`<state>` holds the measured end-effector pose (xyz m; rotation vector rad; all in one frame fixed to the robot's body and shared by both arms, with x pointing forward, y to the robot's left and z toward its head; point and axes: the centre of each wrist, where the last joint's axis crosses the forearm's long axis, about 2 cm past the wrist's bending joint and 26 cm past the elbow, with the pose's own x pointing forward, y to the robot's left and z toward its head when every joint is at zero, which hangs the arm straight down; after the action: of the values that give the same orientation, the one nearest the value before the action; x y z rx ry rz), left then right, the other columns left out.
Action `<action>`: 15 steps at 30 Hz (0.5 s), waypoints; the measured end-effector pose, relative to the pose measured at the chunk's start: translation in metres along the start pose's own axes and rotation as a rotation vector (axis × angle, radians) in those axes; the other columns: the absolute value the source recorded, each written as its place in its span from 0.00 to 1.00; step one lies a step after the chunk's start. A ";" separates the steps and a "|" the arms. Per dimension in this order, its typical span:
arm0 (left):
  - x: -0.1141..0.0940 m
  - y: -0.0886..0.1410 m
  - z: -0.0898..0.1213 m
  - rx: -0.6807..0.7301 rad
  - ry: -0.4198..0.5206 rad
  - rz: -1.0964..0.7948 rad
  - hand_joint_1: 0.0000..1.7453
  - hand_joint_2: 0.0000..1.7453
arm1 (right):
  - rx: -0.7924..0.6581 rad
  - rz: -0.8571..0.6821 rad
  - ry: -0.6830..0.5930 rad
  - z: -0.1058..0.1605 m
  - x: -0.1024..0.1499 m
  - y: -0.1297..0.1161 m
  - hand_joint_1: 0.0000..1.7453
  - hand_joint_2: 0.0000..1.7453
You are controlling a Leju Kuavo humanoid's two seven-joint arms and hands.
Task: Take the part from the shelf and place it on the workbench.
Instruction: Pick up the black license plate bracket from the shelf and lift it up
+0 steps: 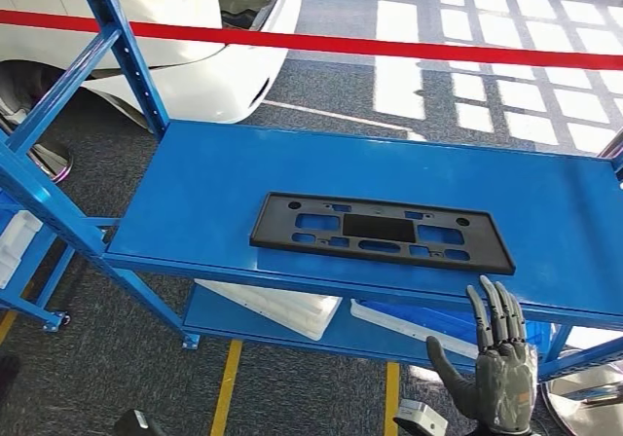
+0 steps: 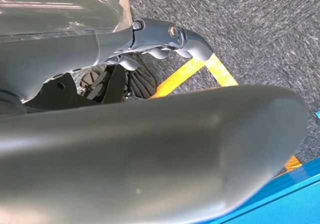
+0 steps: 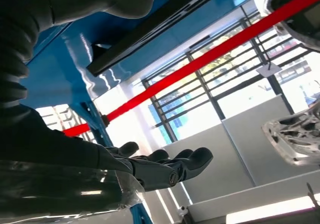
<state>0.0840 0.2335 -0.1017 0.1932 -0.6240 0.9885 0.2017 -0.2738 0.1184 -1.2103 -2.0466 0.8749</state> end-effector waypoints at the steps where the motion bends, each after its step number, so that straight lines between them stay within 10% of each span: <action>1: 0.000 0.000 0.000 0.000 0.002 0.000 0.00 0.00 | 0.015 0.024 0.003 0.002 -0.008 -0.003 0.00 1.00; 15: 0.000 -0.001 0.000 -0.004 0.014 -0.001 0.00 0.00 | 0.196 0.304 0.022 0.010 -0.100 -0.038 0.00 1.00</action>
<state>0.0848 0.2335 -0.1015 0.1830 -0.6125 0.9865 0.2149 -0.3805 0.1258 -1.4332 -1.7374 1.1680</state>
